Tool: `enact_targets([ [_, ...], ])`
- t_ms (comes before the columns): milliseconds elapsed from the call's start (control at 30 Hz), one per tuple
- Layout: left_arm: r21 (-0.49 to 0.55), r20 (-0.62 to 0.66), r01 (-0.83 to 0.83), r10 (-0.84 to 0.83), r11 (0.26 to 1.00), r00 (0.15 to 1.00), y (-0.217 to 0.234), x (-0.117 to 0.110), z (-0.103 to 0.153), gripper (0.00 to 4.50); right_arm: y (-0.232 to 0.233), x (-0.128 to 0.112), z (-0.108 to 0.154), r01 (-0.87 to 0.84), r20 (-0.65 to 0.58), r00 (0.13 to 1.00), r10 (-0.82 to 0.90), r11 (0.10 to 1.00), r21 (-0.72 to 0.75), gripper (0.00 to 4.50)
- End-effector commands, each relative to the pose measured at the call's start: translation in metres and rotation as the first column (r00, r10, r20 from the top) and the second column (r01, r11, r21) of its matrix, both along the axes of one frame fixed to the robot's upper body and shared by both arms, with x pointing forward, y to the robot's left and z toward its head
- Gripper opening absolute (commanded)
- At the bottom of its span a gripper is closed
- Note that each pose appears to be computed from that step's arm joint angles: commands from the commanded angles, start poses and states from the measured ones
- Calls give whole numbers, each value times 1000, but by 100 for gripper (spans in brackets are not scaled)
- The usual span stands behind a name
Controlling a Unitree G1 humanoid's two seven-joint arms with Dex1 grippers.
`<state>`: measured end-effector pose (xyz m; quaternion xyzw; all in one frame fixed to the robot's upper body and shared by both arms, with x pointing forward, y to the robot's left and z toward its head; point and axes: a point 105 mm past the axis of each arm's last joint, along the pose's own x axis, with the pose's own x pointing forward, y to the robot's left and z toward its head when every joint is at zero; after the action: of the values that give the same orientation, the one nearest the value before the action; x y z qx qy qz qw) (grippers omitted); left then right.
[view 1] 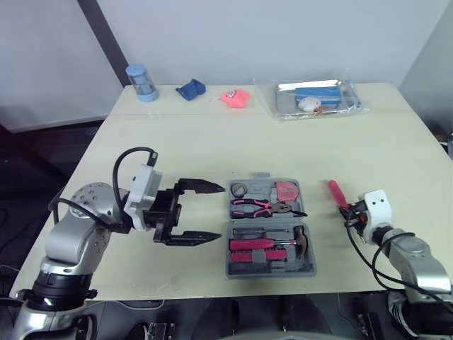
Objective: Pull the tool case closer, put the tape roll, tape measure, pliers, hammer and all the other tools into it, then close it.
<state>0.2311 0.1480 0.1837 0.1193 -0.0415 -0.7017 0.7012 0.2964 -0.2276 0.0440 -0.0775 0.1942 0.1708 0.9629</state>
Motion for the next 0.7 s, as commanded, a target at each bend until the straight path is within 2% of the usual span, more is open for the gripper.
enact_targets([
  [33,8,27,5,-5,1000,1000,8,-3,6,450,15,-16,25,-206,42,978,206,979,-14,39],
  [100,45,17,19,-20,999,1000,15,-6,2,450,24,-38,34,-395,-13,919,395,916,-68,39],
  [167,79,8,35,-36,996,999,20,-8,-3,450,31,-59,41,-574,-86,819,567,810,-124,39],
  [267,115,-7,72,-72,991,997,23,-13,-10,450,43,-77,49,-712,-165,702,693,687,-145,39],
  [433,180,-14,99,-99,979,995,29,-20,-21,450,75,-92,57,-827,-224,562,796,541,-152,39],
  [700,250,-8,118,-120,961,993,39,-30,-33,450,115,-96,51,-880,-285,471,835,420,-222,39],
])
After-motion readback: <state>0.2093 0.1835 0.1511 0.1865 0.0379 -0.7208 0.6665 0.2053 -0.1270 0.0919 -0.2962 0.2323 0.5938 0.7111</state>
